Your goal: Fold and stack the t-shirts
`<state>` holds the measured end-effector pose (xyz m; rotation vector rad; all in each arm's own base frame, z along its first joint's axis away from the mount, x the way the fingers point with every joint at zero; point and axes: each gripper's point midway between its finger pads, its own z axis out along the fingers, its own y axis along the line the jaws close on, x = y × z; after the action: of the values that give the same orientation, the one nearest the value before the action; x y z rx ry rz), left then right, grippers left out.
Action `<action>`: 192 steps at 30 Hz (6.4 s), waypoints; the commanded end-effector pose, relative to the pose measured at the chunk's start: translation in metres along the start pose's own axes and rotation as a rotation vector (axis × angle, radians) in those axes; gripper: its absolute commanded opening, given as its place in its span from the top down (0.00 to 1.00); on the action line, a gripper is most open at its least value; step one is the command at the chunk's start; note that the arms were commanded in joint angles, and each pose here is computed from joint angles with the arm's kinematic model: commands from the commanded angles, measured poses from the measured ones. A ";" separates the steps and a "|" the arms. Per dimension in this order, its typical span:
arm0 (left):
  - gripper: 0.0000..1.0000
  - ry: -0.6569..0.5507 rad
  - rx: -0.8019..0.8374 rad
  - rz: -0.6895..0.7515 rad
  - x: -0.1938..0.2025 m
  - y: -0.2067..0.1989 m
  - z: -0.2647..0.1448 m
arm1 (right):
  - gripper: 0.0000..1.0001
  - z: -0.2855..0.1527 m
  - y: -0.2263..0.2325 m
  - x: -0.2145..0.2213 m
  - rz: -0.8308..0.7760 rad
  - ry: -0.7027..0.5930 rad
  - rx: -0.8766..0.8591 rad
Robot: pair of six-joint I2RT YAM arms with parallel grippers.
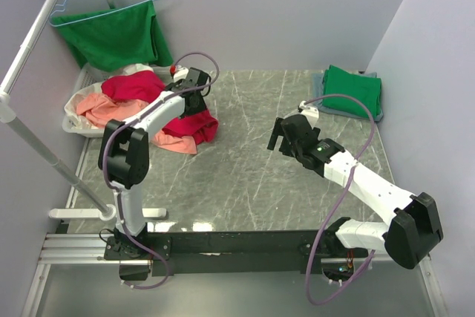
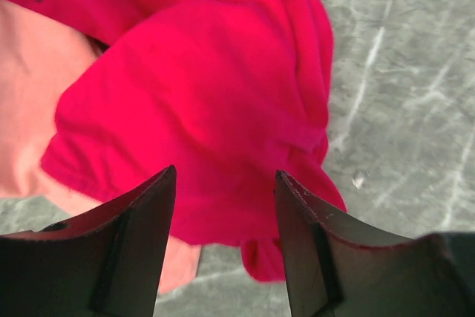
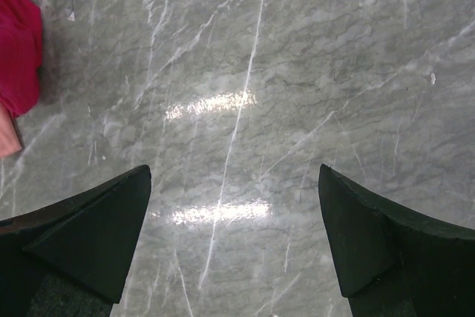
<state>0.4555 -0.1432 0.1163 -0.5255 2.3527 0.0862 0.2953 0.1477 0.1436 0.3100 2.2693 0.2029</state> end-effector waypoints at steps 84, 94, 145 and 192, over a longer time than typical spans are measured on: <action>0.58 -0.137 0.039 0.127 0.080 -0.099 -0.049 | 0.00 0.006 -0.058 -0.032 0.131 -0.046 -0.035; 0.34 -0.145 -0.026 -0.010 0.061 -0.036 -0.047 | 0.01 0.009 -0.057 -0.021 0.120 -0.020 -0.035; 0.99 -0.288 -0.135 -0.255 -0.051 0.063 -0.077 | 0.01 0.010 -0.056 -0.008 0.114 0.009 0.007; 0.29 -0.397 -0.404 -0.454 -0.221 0.230 -0.028 | 0.01 0.015 -0.039 0.001 0.100 0.044 -0.026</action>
<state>0.4827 0.1733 0.2220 -1.2262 1.8022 0.5503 0.2938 0.1040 0.1158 0.4134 2.3214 0.2646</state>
